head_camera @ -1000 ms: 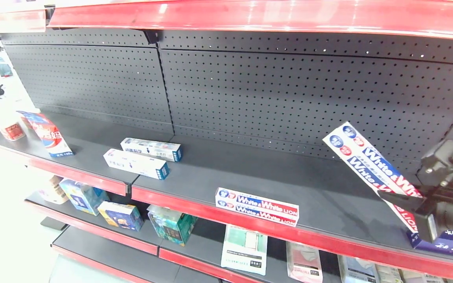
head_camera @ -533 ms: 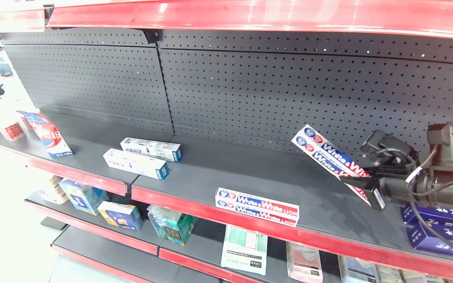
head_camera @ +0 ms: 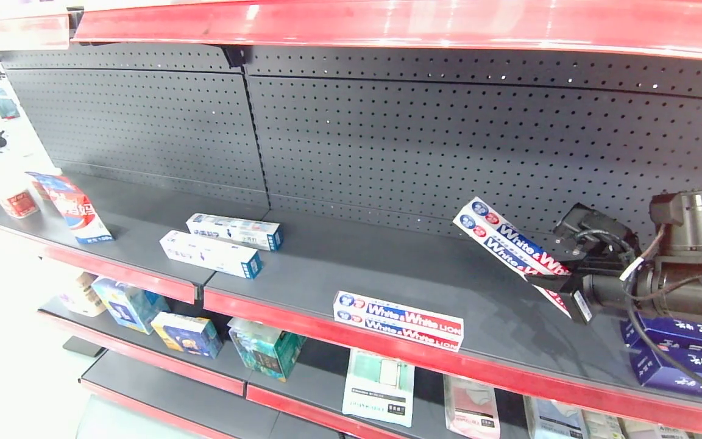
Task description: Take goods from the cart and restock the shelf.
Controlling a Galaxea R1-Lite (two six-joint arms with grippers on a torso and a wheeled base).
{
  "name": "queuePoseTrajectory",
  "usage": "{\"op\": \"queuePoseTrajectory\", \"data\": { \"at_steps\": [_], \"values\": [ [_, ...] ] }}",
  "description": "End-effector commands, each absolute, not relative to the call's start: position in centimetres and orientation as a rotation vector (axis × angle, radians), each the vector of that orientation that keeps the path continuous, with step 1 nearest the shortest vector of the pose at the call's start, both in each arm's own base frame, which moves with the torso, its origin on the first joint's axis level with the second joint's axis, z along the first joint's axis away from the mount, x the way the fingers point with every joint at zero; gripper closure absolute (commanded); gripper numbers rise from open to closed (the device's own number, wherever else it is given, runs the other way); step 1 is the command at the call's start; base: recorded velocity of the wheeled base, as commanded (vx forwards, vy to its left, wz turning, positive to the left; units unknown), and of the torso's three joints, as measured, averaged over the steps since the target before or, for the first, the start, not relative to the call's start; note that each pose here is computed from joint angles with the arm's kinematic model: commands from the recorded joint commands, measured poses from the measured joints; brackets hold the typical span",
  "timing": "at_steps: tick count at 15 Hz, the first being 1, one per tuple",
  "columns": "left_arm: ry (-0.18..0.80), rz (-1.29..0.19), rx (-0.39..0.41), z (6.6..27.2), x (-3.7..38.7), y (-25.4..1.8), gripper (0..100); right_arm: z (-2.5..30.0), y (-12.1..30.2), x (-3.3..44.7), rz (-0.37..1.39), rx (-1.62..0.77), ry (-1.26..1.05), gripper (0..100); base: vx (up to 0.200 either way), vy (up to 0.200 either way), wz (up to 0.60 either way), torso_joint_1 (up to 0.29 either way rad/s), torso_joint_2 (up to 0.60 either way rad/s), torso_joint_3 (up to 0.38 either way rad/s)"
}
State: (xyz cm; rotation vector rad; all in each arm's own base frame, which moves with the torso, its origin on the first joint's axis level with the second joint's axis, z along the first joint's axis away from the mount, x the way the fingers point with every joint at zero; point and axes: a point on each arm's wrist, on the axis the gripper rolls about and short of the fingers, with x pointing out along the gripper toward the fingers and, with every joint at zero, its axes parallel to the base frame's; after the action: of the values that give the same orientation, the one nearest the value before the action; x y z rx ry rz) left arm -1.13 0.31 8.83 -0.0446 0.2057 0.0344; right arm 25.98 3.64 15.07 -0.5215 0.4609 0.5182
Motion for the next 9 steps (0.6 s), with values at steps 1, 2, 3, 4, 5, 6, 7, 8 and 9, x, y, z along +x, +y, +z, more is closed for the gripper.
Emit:
{"op": "queuePoseTrajectory", "data": {
  "at_steps": [1,2,3,4,5,6,7,8,9],
  "values": [
    [0.223,0.129,-0.051,8.9,-1.0,0.2,0,15.0,3.6,25.9,0.516,-0.521,0.464,100,0.000,0.000,0.00,0.000,0.00,0.000],
    [0.205,0.123,-0.055,8.8,-1.1,0.2,0,15.0,3.5,25.9,0.514,-0.521,0.465,100,0.000,0.000,0.00,0.000,0.00,0.000],
    [0.119,0.059,-0.061,8.7,-1.9,0.1,0,15.0,3.5,25.8,0.514,-0.519,0.464,100,0.000,0.000,0.00,0.000,0.00,0.000],
    [0.071,0.002,-0.063,8.6,-2.3,0.0,0,15.0,3.4,25.8,0.512,-0.518,0.464,100,0.000,0.000,0.00,0.000,0.00,0.000],
    [0.051,-0.008,-0.063,8.6,-2.5,0.0,0,15.0,3.4,25.8,0.512,-0.519,0.467,100,0.000,0.000,0.00,0.000,0.00,0.000],
    [0.023,-0.007,-0.065,8.5,-2.8,0.0,0,14.9,3.3,25.8,0.511,-0.518,0.469,100,0.000,0.000,0.00,0.000,0.00,0.000],
    [0.021,0.001,-0.064,8.5,-2.8,0.0,0,14.9,3.4,25.8,0.511,-0.519,0.469,100,0.000,0.000,0.00,0.000,0.00,0.000],
    [0.011,0.069,-0.067,8.5,-2.7,0.1,0,14.9,3.4,25.8,0.511,-0.519,0.469,100,0.000,0.000,0.00,0.000,0.00,0.000],
    [-0.004,0.089,-0.089,8.4,-2.6,0.2,0,15.0,3.4,25.8,0.510,-0.519,0.466,100,0.000,0.000,0.00,0.000,0.00,0.000]
  ]
}}
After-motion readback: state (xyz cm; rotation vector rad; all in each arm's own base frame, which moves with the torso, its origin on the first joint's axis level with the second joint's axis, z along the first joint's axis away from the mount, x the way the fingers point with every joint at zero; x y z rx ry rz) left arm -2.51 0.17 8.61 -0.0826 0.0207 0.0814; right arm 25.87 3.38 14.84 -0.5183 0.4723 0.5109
